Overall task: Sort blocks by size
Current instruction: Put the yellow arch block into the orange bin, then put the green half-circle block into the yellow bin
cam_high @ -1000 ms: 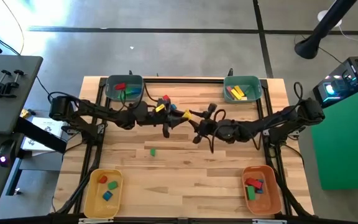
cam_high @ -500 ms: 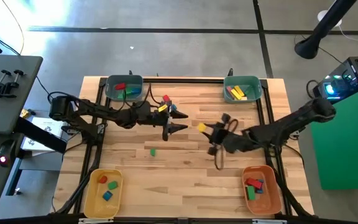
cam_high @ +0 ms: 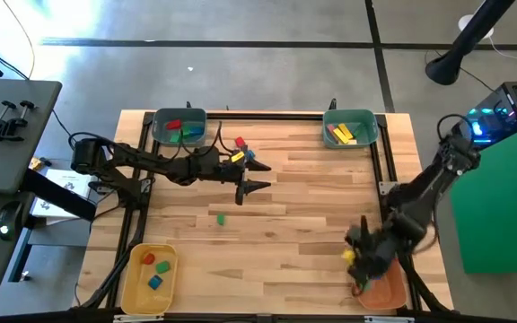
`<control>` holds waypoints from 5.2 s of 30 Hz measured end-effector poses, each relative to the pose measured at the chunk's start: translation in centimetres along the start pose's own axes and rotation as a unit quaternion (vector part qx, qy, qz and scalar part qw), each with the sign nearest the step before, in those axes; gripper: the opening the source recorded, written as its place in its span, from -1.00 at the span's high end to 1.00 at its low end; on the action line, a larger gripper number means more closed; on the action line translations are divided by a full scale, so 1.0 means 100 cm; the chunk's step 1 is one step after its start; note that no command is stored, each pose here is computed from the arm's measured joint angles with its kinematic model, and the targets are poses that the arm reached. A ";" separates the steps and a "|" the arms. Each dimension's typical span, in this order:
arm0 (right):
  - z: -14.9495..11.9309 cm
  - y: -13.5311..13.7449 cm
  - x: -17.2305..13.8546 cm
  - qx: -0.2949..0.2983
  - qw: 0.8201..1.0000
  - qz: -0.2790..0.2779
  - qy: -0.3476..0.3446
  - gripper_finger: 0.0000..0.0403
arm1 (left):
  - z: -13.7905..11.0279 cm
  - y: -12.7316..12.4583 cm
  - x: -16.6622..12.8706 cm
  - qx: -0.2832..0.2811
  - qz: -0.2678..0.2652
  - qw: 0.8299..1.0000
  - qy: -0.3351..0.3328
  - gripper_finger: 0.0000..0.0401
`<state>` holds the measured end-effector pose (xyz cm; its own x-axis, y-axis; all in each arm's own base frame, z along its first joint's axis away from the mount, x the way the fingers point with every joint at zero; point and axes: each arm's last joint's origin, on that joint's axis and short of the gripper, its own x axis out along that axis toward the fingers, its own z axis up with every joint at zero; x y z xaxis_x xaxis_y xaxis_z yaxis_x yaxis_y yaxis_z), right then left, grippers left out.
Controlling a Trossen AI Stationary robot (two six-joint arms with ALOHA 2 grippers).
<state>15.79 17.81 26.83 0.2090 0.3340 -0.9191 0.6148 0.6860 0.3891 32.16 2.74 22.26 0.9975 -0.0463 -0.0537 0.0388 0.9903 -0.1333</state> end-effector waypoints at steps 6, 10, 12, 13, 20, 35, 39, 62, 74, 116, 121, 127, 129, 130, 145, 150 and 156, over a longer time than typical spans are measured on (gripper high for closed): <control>-0.037 -0.004 0.025 0.171 0.975 -0.087 0.109 0.38 | -0.003 0.000 0.000 0.006 0.002 1.000 0.017 -0.17; -0.045 -0.011 0.039 0.206 0.967 -0.094 0.118 0.36 | -0.004 0.000 0.000 0.010 0.002 1.000 0.020 -0.17; -0.044 -0.014 0.047 0.213 0.965 -0.088 0.122 0.35 | -0.004 0.001 0.000 0.012 0.002 1.000 0.021 -0.17; -0.043 -0.017 0.051 0.215 0.964 -0.089 0.127 0.34 | -0.004 0.001 0.000 0.014 0.002 1.000 0.021 -0.17; -0.038 -0.030 0.064 0.224 0.958 -0.111 0.144 0.33 | -0.004 0.001 0.000 0.020 0.002 1.000 0.021 -0.17; -0.037 -0.023 0.041 0.211 0.964 -0.079 0.143 -0.12 | -0.004 0.001 0.000 0.023 0.003 1.000 0.021 -0.17; -0.025 -0.016 0.007 0.177 0.980 -0.068 0.068 -0.12 | -0.003 0.000 -0.001 0.055 0.000 0.998 0.024 -0.17; 0.177 -0.036 0.008 -0.403 0.714 -0.125 -0.559 -0.13 | 0.015 -0.095 -0.082 0.168 0.174 0.953 0.182 -0.17; 0.210 -0.084 0.040 -0.360 0.740 -0.022 -0.568 -0.13 | -0.061 -0.114 -0.077 -0.215 0.328 0.883 0.259 -0.11; 0.218 -0.090 0.053 -0.405 0.732 -0.053 -0.546 -0.13 | -0.081 -0.115 -0.045 -0.293 0.496 0.714 0.398 0.06; 0.219 -0.091 0.053 -0.408 0.733 -0.048 -0.543 -0.13 | -0.092 -0.110 -0.040 -0.303 0.488 0.688 0.443 0.08; 0.218 -0.091 0.053 -0.409 0.735 -0.048 -0.540 -0.13 | -0.098 -0.098 -0.031 -0.292 0.475 0.692 0.458 0.25; 0.218 -0.091 0.054 -0.409 0.735 -0.048 -0.539 -0.13 | -0.099 -0.094 -0.029 -0.285 0.468 0.695 0.467 0.35; 0.218 -0.091 0.054 -0.409 0.735 -0.048 -0.539 -0.13 | -0.098 -0.092 -0.029 -0.280 0.465 0.696 0.470 0.41; 0.219 -0.089 0.051 -0.421 0.720 -0.051 -0.550 -0.13 | -0.027 -0.116 -0.042 -0.241 0.232 0.724 0.603 0.78; 0.222 -0.086 0.042 -0.457 0.678 -0.016 -0.576 -0.13 | -0.001 -0.146 -0.055 -0.271 0.213 0.676 0.652 0.78; 0.228 -0.090 0.031 -0.489 0.641 0.031 -0.591 -0.13 | -0.011 -0.205 -0.087 -0.330 0.293 0.620 0.649 0.78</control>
<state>28.27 -2.00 19.05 0.9954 0.0538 -0.0799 -0.0723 0.9655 -0.2501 22.65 -17.31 24.41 -0.0745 -0.1941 -0.9781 -0.7670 0.6380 -0.0682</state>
